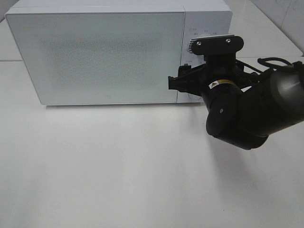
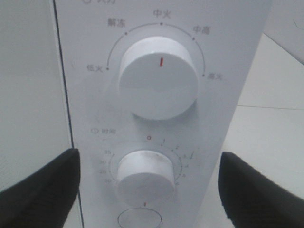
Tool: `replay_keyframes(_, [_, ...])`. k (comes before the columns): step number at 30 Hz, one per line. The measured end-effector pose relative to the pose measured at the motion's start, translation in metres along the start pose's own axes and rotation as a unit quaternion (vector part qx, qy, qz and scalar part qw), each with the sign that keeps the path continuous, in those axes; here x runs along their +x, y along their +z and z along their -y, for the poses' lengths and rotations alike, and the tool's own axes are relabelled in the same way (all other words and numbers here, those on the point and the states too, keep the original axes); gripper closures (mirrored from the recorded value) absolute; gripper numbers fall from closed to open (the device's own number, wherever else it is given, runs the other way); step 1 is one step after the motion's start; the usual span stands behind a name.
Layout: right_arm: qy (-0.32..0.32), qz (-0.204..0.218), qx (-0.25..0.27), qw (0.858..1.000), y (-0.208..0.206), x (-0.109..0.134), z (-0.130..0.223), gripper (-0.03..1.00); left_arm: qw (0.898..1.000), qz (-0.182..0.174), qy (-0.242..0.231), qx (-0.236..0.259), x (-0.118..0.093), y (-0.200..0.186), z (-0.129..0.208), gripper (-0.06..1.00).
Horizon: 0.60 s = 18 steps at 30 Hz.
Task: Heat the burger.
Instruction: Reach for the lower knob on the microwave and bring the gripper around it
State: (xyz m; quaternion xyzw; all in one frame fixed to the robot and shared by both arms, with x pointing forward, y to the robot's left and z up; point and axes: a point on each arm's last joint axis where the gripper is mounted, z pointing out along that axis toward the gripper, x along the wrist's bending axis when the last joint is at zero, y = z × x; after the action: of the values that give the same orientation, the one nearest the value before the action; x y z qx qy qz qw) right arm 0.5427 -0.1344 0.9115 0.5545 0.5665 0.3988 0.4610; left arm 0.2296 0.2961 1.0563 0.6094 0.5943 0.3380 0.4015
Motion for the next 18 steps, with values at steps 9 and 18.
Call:
replay_keyframes(9, [0.003, 0.005, 0.007, 1.000, 0.015, 0.005, 0.009, 0.20, 1.000, 0.000, 0.000, 0.000, 0.000, 0.000, 0.000, -0.03])
replay_keyframes(18, [0.004, 0.010, 0.007, 1.000, 0.025, 0.004, 0.010, 0.20, 1.000, 0.000, 0.000, 0.000, 0.000, 0.000, 0.000, -0.03])
